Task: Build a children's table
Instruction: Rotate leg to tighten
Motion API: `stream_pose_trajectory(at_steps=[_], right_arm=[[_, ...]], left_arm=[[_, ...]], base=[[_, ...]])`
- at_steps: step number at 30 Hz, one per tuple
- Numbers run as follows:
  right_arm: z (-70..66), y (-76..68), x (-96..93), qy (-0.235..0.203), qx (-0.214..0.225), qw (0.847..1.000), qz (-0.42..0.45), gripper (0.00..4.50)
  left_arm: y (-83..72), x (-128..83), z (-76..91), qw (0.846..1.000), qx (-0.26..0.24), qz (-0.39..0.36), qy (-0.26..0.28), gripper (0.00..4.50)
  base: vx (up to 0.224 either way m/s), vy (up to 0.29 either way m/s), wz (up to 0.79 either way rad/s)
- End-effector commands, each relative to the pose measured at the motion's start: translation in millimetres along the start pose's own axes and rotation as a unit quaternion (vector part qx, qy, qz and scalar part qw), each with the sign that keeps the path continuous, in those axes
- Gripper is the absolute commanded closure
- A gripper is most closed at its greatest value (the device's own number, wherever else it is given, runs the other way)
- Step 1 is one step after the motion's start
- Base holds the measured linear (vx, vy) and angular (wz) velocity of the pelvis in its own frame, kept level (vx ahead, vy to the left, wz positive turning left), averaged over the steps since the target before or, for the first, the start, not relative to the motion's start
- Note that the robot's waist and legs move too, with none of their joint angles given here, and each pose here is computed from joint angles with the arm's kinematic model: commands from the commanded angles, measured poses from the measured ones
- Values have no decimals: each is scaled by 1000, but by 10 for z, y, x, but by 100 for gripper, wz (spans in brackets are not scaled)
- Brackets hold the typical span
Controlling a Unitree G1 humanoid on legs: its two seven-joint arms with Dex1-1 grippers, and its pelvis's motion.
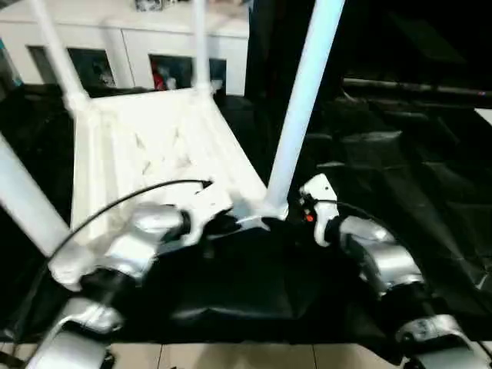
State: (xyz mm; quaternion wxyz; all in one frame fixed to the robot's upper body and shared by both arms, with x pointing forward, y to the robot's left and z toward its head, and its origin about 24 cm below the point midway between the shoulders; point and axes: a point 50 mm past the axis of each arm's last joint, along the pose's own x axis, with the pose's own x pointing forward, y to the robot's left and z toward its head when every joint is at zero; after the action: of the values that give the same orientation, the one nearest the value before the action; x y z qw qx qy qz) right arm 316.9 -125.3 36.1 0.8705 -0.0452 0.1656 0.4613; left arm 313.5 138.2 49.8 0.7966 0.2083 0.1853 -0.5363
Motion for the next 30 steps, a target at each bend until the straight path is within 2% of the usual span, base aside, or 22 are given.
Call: stream_pose_trajectory(at_steps=[1,9,20,25,29,30], right_arm=[[89,29,-13,-4,-30,999,35,49],[88,77,-29,-1,-42,996,74,49],[50,109,-23,4,-40,995,89,155],[25,100,-22,3,-32,996,80,174],[-50,46,56,-5,-5,1000,1,178],[-105,35,120,-3,13,999,-50,180]], left_arm=[[-112,9,31,998,-6,-49,-46,450],[-154,-99,-18,996,-16,-72,-44,450],[-159,-124,-31,996,-20,-74,-41,450],[-156,-119,-28,996,-21,-74,-40,450],[-76,-1,-23,999,-27,-15,-28,450],[-43,97,-3,999,-31,13,-24,450]], base=[[0,0,0],[0,0,0],[0,0,0],[0,0,0],[0,0,0],[0,0,0]])
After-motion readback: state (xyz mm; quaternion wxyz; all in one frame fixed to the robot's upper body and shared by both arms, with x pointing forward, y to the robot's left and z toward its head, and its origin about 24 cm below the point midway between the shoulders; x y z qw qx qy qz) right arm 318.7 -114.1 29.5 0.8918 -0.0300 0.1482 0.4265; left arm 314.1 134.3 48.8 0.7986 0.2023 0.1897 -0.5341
